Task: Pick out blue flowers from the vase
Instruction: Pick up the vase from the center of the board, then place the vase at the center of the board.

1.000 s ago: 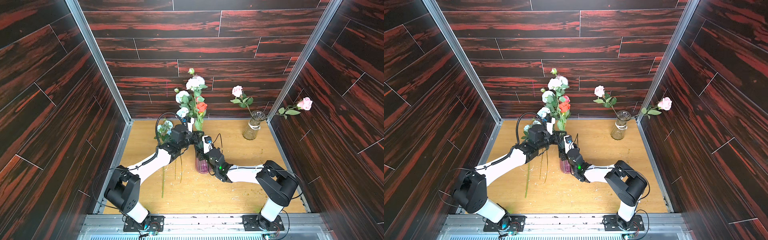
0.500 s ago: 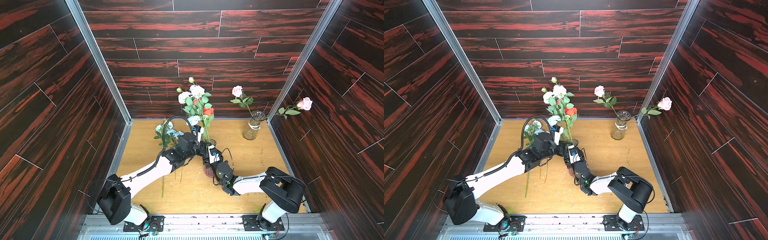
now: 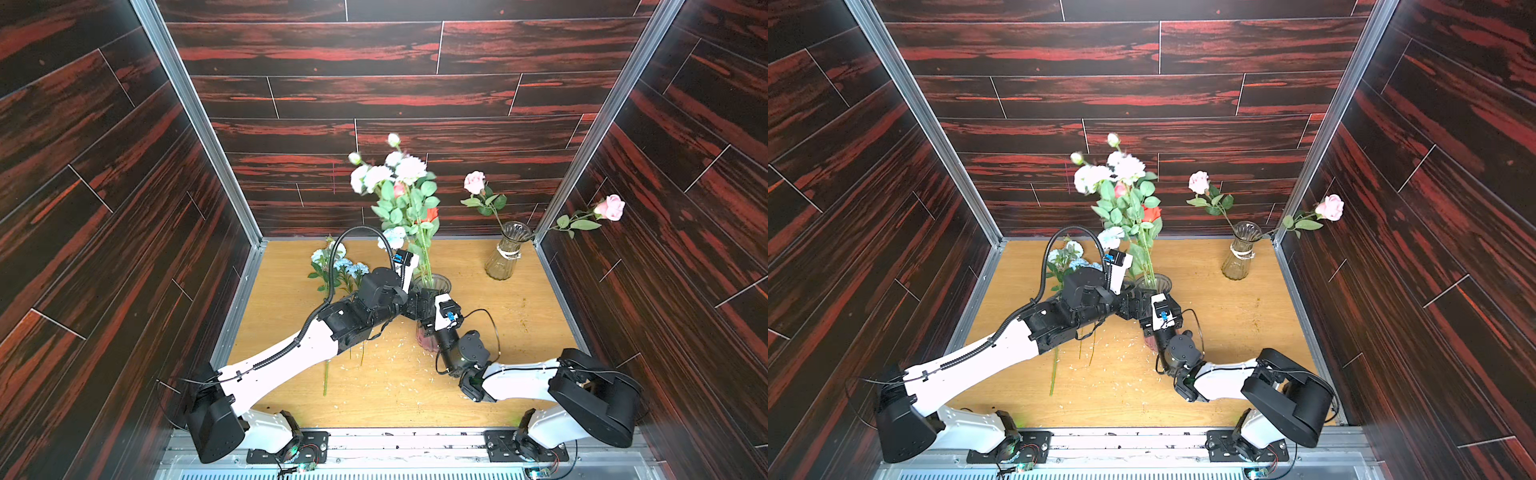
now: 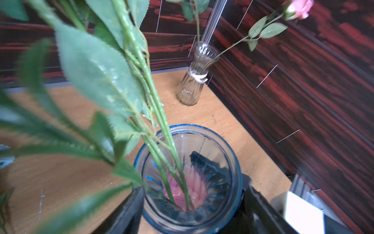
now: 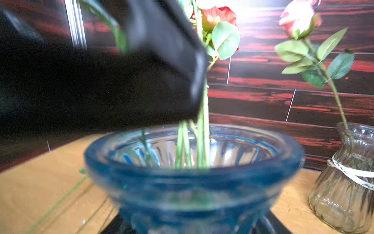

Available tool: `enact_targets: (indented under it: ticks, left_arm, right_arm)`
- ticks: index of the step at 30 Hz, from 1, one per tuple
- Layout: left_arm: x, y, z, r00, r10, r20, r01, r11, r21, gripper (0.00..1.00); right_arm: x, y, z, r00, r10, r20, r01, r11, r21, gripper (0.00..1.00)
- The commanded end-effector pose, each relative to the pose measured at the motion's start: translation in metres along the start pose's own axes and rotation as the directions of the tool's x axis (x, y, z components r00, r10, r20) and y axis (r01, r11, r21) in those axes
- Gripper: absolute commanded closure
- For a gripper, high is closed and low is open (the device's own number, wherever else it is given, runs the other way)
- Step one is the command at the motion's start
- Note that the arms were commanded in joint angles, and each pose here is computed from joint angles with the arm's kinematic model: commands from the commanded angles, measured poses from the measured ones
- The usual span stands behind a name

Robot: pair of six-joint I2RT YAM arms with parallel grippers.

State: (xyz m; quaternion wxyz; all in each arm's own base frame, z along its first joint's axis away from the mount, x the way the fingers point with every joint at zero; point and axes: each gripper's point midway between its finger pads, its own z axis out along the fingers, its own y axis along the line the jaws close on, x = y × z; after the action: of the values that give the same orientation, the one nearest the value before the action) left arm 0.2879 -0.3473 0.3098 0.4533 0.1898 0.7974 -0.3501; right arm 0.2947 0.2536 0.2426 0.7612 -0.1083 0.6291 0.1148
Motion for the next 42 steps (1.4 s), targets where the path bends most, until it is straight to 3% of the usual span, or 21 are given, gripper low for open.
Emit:
enact_targets:
  ticks: [1, 5, 10, 15, 22, 28, 34, 37, 42]
  left_arm:
    - [-0.007, -0.020, -0.018, 1.000, 0.008, -0.022, -0.007, 0.999, 0.043, 0.16]
    - [-0.018, -0.024, -0.037, 1.000, 0.003, -0.013, -0.003, 1.000, 0.031, 0.15]
    - [-0.024, 0.002, -0.066, 0.999, -0.041, 0.011, 0.042, 0.991, -0.127, 0.15]
    - [-0.034, 0.011, -0.078, 0.998, -0.065, 0.002, 0.064, 0.979, -0.194, 0.17]
    - [-0.043, 0.012, -0.039, 0.962, -0.241, -0.131, 0.236, 0.970, -0.056, 0.29]
    - [-0.014, 0.008, -0.004, 0.897, -0.289, -0.333, 0.286, 0.957, -0.059, 0.31]
    - [0.000, 0.014, 0.012, 0.864, -0.317, -0.391, 0.312, 0.947, -0.078, 0.39]
    - [0.004, 0.013, 0.015, 0.855, -0.324, -0.405, 0.323, 0.944, -0.073, 0.47]
    - [0.006, 0.011, 0.019, 0.847, -0.328, -0.418, 0.333, 0.941, -0.061, 0.83]
  right_arm:
    - [-0.078, -0.015, -0.009, 0.944, 0.212, 0.251, -0.218, 0.976, -0.005, 1.00]
    - [-0.082, -0.017, -0.012, 0.939, 0.224, 0.262, -0.229, 0.973, -0.011, 1.00]
    - [-0.085, -0.019, -0.015, 0.934, 0.235, 0.270, -0.238, 0.971, -0.022, 1.00]
    - [-0.086, -0.020, -0.017, 0.936, 0.219, 0.275, -0.224, 0.975, -0.016, 1.00]
    - [-0.086, -0.018, -0.018, 0.939, 0.209, 0.274, -0.213, 0.977, -0.015, 1.00]
    - [-0.088, -0.019, -0.018, 0.937, 0.209, 0.280, -0.213, 0.977, -0.015, 1.00]
    - [-0.088, -0.019, -0.020, 0.938, 0.205, 0.281, -0.210, 0.978, -0.014, 1.00]
    - [-0.087, -0.019, -0.019, 0.940, 0.199, 0.278, -0.203, 0.979, -0.013, 1.00]
    - [-0.086, -0.018, -0.017, 0.942, 0.191, 0.275, -0.197, 0.980, -0.006, 1.00]
